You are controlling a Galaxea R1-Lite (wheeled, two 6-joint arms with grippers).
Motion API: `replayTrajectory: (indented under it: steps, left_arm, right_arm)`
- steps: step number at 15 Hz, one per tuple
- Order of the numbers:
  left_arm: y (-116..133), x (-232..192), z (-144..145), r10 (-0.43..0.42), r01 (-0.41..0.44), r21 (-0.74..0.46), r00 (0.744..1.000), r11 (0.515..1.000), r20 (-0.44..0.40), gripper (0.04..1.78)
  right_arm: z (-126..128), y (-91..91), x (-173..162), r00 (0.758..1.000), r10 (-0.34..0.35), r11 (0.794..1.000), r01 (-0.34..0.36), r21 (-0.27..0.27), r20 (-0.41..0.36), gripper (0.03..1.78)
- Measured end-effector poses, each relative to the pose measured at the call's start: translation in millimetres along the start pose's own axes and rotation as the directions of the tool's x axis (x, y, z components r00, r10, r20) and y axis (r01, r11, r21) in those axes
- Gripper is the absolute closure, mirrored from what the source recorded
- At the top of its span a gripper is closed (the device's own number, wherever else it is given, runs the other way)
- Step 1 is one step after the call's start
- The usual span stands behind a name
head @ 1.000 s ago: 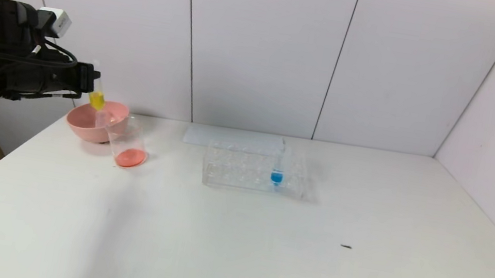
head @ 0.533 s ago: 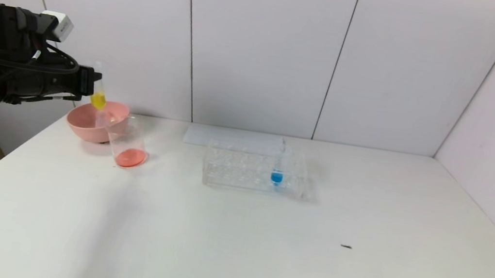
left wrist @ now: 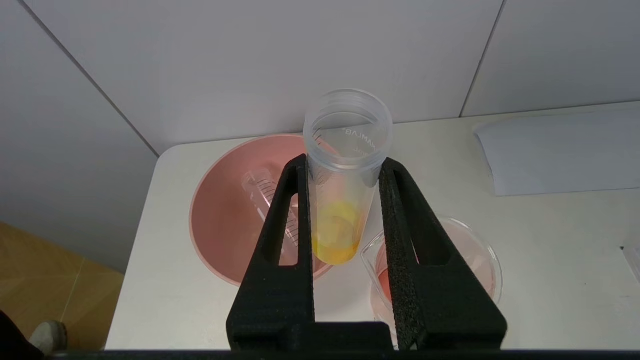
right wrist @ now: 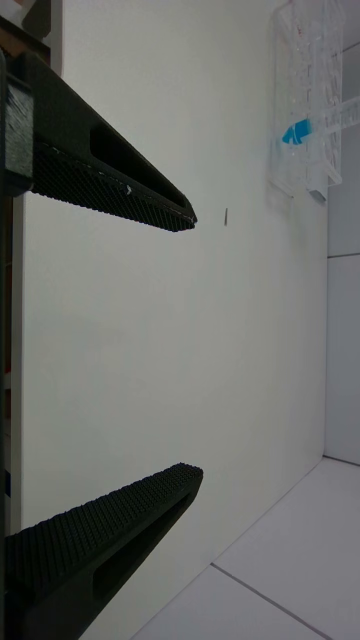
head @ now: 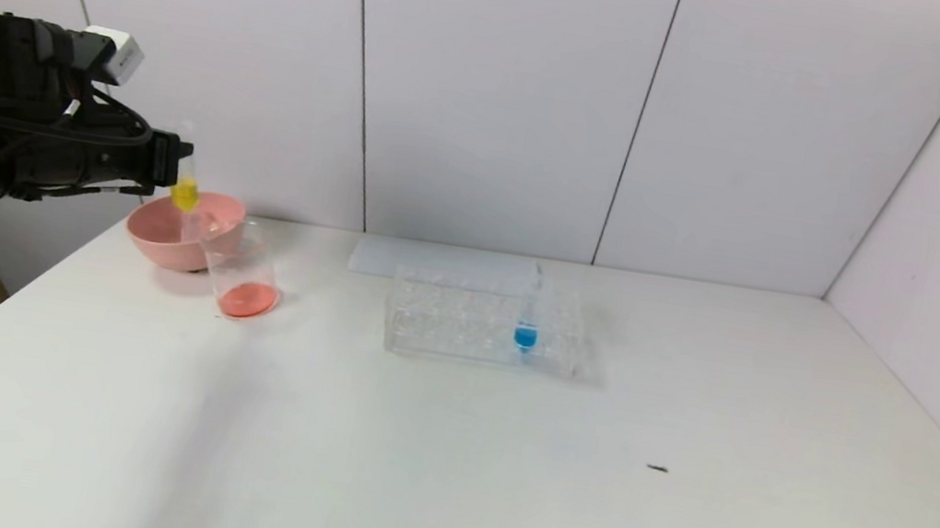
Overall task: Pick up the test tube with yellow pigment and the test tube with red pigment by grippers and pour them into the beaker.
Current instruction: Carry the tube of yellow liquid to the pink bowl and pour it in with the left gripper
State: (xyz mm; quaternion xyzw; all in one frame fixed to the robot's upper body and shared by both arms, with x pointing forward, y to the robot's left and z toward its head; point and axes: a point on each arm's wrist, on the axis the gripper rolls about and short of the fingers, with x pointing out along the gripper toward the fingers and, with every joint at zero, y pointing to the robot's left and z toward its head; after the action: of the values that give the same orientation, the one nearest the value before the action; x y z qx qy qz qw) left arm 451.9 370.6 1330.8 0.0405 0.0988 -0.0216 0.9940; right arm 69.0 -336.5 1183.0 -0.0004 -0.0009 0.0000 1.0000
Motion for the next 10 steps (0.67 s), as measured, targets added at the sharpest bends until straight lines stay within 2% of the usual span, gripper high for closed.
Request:
replayTrajectory:
  steps: [10]
  left_arm:
    - [-1.8,-1.5,-9.2,-0.043,0.045,0.064,0.999,0.997,-0.027,1.38]
  right_arm:
    - [0.0,0.0,0.0,1.000,0.000,1.000,0.000,0.000,0.000,0.11]
